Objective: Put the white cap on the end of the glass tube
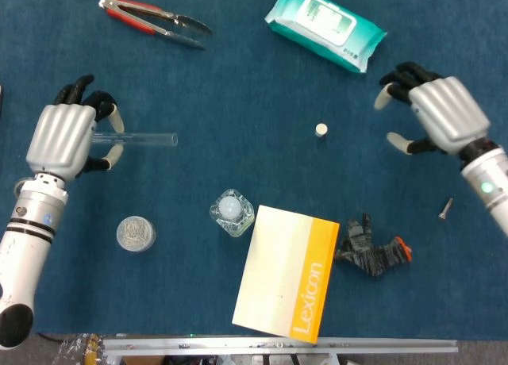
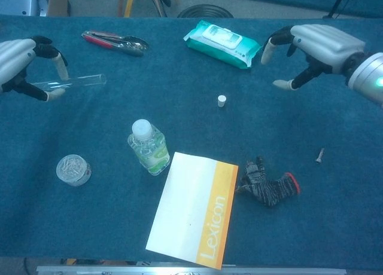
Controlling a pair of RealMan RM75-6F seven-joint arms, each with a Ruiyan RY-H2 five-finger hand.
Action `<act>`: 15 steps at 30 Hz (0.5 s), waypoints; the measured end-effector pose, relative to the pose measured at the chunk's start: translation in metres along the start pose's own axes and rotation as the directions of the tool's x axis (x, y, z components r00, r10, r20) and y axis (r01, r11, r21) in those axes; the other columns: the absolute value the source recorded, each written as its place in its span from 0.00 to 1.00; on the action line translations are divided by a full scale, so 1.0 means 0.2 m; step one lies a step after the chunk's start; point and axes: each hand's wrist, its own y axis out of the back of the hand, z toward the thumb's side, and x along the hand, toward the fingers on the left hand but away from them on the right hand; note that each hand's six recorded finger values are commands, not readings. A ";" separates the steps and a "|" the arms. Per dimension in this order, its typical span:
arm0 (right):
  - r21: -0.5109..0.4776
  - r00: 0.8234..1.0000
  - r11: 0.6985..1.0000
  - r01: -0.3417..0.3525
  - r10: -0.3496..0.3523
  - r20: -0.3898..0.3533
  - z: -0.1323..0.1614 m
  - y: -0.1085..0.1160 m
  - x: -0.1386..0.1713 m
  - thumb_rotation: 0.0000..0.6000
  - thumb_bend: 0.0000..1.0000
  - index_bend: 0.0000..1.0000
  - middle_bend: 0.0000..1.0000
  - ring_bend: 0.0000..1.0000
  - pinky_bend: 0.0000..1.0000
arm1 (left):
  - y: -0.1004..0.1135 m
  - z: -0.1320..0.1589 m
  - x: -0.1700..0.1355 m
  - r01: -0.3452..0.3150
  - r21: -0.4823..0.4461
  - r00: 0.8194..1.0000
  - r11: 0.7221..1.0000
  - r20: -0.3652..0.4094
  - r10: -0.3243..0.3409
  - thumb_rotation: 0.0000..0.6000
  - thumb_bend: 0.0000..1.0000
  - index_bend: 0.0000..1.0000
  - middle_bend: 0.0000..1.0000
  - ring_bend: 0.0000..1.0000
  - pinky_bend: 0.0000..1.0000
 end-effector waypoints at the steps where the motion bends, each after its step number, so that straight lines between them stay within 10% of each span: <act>1: 0.008 1.000 1.000 -0.007 0.007 -0.004 0.01 -0.02 -0.02 1.00 0.22 0.42 0.27 0.13 0.32 | 0.00 0.00 0.00 -0.002 0.004 1.000 1.000 0.002 0.002 1.00 0.33 0.59 0.30 0.08 0.12; 15: 0.074 0.997 0.994 -0.076 0.077 -0.018 0.16 -0.19 -0.21 1.00 0.22 0.42 0.27 0.13 0.32 | 0.01 0.04 -0.05 -0.007 0.027 1.000 1.000 0.030 0.006 1.00 0.33 0.59 0.30 0.08 0.12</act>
